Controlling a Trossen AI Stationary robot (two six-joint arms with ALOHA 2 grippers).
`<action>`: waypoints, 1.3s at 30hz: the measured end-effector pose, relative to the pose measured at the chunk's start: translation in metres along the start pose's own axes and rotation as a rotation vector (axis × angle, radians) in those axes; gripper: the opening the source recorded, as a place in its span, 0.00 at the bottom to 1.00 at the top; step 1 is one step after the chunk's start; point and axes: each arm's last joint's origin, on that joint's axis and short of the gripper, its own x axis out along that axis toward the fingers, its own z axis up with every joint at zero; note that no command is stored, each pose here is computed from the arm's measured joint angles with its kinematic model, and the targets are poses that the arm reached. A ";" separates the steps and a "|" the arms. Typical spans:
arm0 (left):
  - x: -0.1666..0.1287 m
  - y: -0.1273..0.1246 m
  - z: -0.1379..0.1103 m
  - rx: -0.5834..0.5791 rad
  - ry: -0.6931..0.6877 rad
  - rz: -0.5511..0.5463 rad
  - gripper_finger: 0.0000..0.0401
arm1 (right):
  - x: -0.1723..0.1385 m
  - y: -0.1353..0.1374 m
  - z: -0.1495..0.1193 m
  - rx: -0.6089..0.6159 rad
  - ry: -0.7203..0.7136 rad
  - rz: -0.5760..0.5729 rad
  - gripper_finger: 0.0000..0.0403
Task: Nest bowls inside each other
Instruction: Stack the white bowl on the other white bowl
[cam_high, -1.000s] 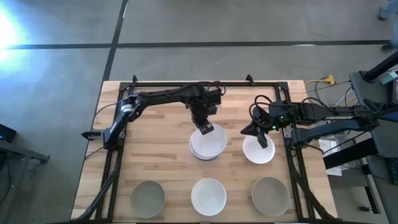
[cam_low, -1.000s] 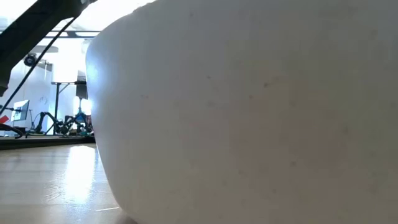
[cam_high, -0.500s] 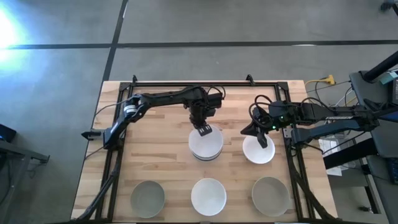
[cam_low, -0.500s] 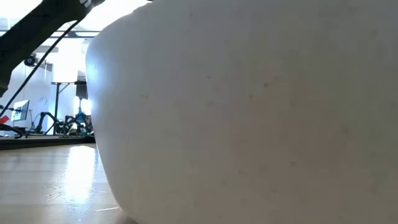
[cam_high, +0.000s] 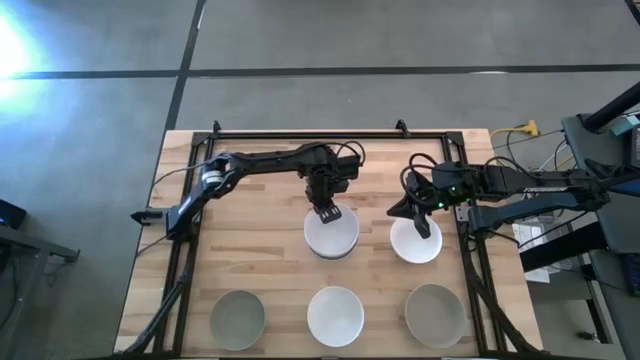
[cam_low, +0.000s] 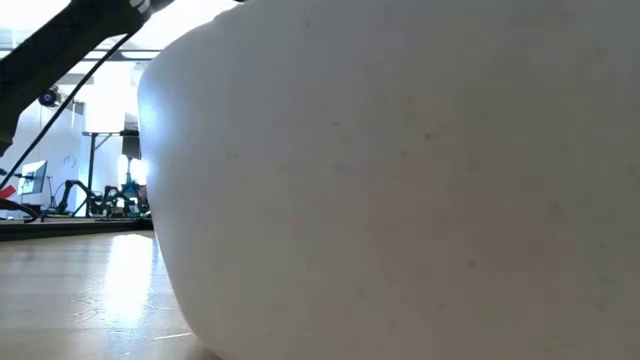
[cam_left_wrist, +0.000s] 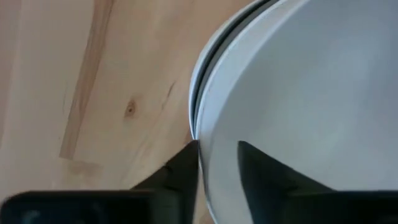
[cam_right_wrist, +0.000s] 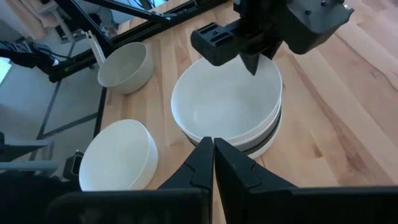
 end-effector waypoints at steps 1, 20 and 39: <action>-0.001 0.000 0.000 0.000 -0.002 0.000 0.28 | 0.000 0.000 0.000 -0.001 0.000 0.000 0.02; -0.033 0.002 -0.009 0.001 -0.111 0.073 0.61 | 0.000 0.000 0.000 0.001 0.000 0.000 0.02; -0.028 0.007 -0.003 0.031 -0.140 0.046 0.06 | 0.000 0.000 0.000 0.020 0.000 0.000 0.02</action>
